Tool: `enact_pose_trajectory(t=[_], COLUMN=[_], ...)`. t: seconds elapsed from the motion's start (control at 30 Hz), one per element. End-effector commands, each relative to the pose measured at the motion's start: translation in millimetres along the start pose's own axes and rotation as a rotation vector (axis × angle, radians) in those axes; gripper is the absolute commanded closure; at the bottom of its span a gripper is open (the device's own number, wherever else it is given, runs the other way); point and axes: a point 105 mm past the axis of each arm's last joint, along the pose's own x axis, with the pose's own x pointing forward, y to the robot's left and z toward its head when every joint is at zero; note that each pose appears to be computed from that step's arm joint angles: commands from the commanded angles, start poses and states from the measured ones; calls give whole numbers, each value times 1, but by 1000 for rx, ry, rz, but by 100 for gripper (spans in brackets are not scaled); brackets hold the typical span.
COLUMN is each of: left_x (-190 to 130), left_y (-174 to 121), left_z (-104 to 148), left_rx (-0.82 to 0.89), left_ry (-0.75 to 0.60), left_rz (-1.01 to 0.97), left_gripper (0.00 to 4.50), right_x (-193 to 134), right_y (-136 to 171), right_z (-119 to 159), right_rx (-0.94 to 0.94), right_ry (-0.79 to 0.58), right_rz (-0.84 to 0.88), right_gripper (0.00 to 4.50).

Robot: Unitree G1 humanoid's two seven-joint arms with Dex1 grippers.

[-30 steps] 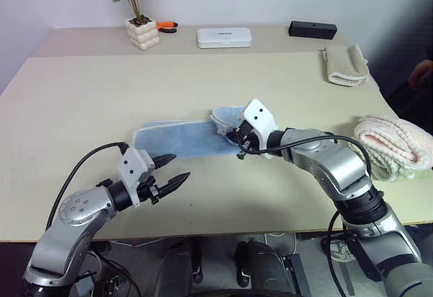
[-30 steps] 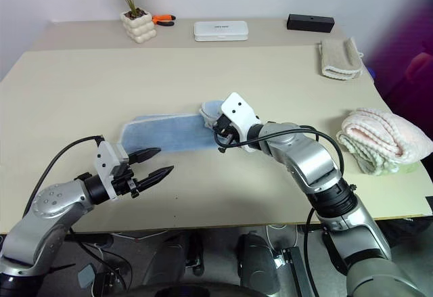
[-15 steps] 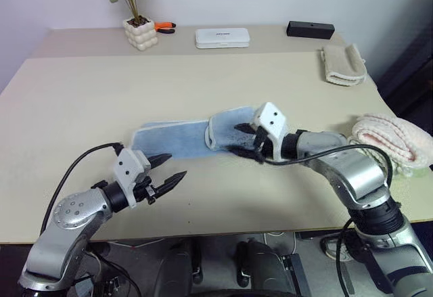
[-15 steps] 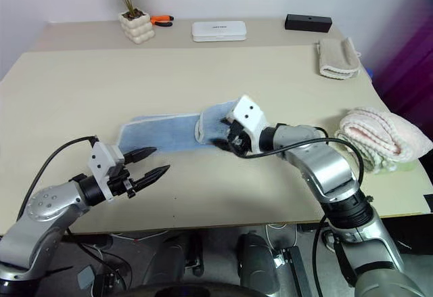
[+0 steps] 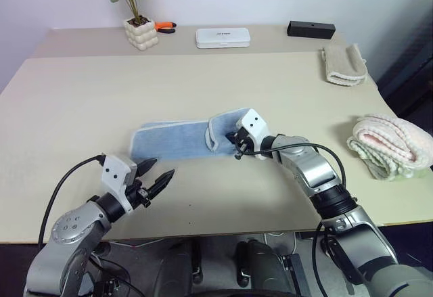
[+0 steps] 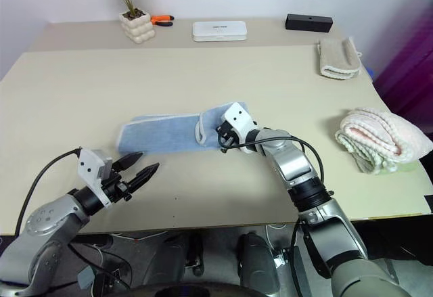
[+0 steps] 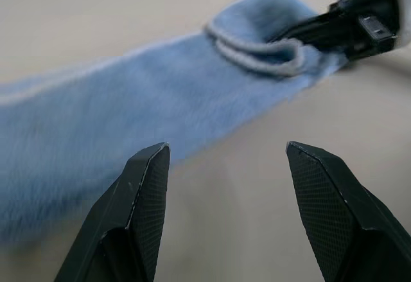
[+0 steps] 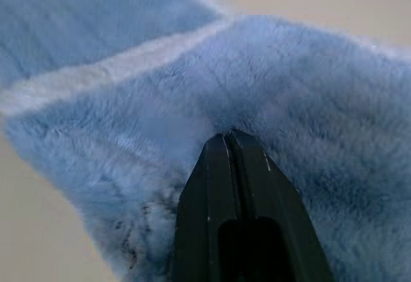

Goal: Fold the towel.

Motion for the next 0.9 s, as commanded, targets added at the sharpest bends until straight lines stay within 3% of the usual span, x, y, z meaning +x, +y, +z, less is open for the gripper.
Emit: enact_pose_trajectory(t=[0.03, 0.1, 0.13, 0.2, 0.3, 0.43, 0.53, 0.9], left_x=[-7, -13, -16, -20, -21, -14, -4, 26], left_y=[3, 8, 10, 12, 16, 31, 44, 58], left_z=[14, 16, 14, 7, 2, 1, 7, 10], left_rx=[-22, -121, -195, -305, -472, -776, -955, -1184], left_ry=[-68, -105, -112, -99, -113, -194, -255, -235], left_rz=[80, 164, 202, 263, 330, 430, 465, 497], left_gripper=[156, 156, 156, 103, 0, 0, 0, 0], right_x=[0, -9, -16, -27, -34, -39, -39, -39], right_y=[-5, -17, -23, -21, -7, 18, 36, 55], right_z=[10, 45, 64, 89, 101, 105, 100, 104], right_rx=[-11, 35, 27, -94, -236, -311, -324, -325], right_ry=[-54, -188, -249, -312, -326, -348, -351, -377], right_rz=[-24, -29, -24, 12, 88, 190, 247, 267], right_gripper=[448, 448, 424, 368, 214, 16, 16, 16])
